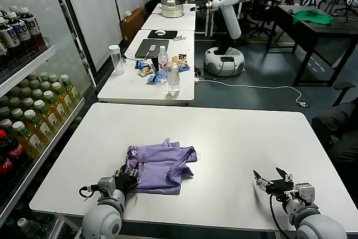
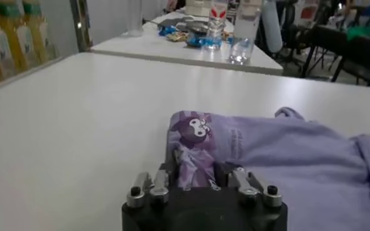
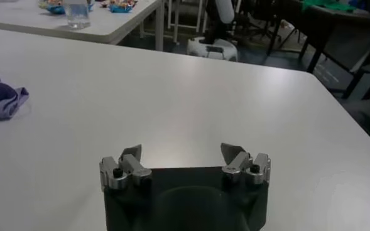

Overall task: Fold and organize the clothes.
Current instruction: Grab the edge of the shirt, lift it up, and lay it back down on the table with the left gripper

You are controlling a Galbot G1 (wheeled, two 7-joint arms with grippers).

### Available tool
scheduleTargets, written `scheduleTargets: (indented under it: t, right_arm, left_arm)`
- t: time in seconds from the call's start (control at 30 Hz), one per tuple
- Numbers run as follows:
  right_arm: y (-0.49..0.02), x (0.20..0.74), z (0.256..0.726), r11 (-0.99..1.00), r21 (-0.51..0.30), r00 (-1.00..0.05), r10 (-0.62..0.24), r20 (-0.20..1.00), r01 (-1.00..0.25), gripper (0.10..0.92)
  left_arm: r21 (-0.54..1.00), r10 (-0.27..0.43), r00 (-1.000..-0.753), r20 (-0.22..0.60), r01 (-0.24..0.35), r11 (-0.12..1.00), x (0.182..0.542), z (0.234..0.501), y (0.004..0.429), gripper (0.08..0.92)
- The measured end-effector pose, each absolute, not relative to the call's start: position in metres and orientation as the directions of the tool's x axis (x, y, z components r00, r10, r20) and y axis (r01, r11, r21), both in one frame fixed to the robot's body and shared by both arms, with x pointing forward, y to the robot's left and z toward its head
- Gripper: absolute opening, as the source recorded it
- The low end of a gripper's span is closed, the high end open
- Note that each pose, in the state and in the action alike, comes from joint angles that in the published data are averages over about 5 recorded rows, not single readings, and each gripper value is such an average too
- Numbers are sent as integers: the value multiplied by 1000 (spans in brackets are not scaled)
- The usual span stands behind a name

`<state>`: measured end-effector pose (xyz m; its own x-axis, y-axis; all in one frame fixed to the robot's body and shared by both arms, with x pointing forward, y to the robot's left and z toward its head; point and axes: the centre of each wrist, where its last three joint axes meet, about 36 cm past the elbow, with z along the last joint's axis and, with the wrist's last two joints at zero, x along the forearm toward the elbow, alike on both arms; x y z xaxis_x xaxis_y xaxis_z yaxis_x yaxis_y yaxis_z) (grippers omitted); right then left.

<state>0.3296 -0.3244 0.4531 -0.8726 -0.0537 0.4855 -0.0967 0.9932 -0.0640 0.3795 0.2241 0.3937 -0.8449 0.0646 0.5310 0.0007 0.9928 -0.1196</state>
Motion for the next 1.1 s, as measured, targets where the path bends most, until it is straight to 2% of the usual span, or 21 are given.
scheduleTargets:
  t: [0.23, 0.37, 0.57, 0.7, 0.93, 1.1]
  right_arm:
    - [-324, 326, 453, 994, -61, -873, -50, 486, -91, 823]
    - [-324, 325, 453, 994, -61, -873, -48, 486, -89, 823]
    - [-324, 324, 454, 994, -63, -874, -47, 485, -88, 823]
    - [-324, 325, 455, 994, -62, -874, -48, 483, -88, 823]
    - [-321, 327, 454, 994, -51, -877, -57, 476, -92, 823]
    - [-319, 328, 453, 995, -41, -879, -63, 473, -94, 823]
  left_arm:
    - [-272, 106, -838, 535, -53, 961, 384, 397, 234, 200]
    - [-364, 124, -842, 525, -91, 927, 386, 399, 244, 119]
    - [-466, 127, -851, 510, -150, 872, 390, 407, 269, 111]
    - [-507, 113, -866, 487, -175, 844, 393, 422, 292, 111]
    - [-539, 56, -905, 423, -201, 818, 399, 469, 354, 111]
    - [-543, 32, -934, 355, -178, 820, 401, 514, 387, 111]
